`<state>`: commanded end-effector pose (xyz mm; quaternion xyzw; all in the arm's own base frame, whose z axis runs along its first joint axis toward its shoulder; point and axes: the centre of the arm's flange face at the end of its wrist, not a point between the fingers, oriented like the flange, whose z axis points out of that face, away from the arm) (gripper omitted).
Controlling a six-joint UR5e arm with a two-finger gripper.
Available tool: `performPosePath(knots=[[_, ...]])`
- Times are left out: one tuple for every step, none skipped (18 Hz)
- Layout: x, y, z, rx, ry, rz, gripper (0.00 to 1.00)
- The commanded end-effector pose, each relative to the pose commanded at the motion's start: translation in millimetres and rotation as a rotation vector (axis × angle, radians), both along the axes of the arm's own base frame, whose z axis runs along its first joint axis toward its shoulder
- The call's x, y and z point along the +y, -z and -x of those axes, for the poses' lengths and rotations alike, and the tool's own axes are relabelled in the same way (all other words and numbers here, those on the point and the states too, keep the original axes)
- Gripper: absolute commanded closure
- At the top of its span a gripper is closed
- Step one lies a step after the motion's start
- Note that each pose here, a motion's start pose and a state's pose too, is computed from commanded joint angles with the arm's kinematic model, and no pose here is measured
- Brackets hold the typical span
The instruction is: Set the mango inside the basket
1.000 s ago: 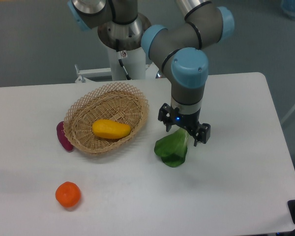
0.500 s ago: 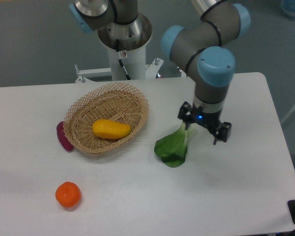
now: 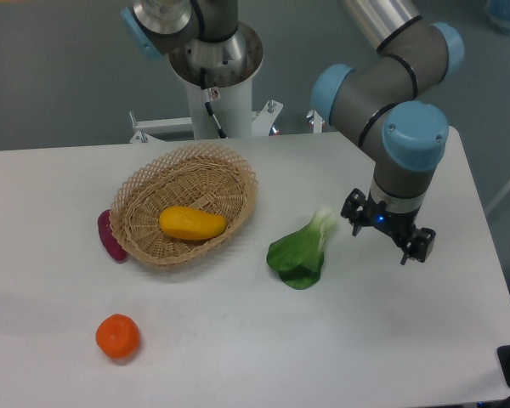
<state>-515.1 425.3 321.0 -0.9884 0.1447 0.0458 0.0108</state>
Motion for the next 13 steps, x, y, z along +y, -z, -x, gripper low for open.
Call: performPosePath(knots=[[0.0,0.4,-0.1,0.001,0.002,-0.001,0.00],[0.3,-1.4,0.6,0.003,0.003,-0.001,0.00],[-0.3,-2.2,1.5,0.004,0.002,-0.002,0.00],[-0.3,-0.5,1.5,0.001,0.002,0.000,0.00],[-0.5,-1.4,1.3,0.003,0.002,-0.001,0.00],[-0.3,-0.4,1.5,0.001,0.002,0.000,0.00],[0.3,-1.4,0.6,0.003,0.003,-0.001,0.00],[-0.4,-0.3,1.3,0.000,0.002,0.000,0.00],[-0.4,-0.3,1.3,0.000,0.002,0.000,0.00],[-0.7,-0.5,0.8,0.000,0.002,0.000,0.00],[-0.7,-0.5,0.8,0.000,0.002,0.000,0.00],[-0.6,0.5,1.0,-0.001,0.002,0.001,0.00],[-0.7,-0.5,0.8,0.000,0.002,0.000,0.00]])
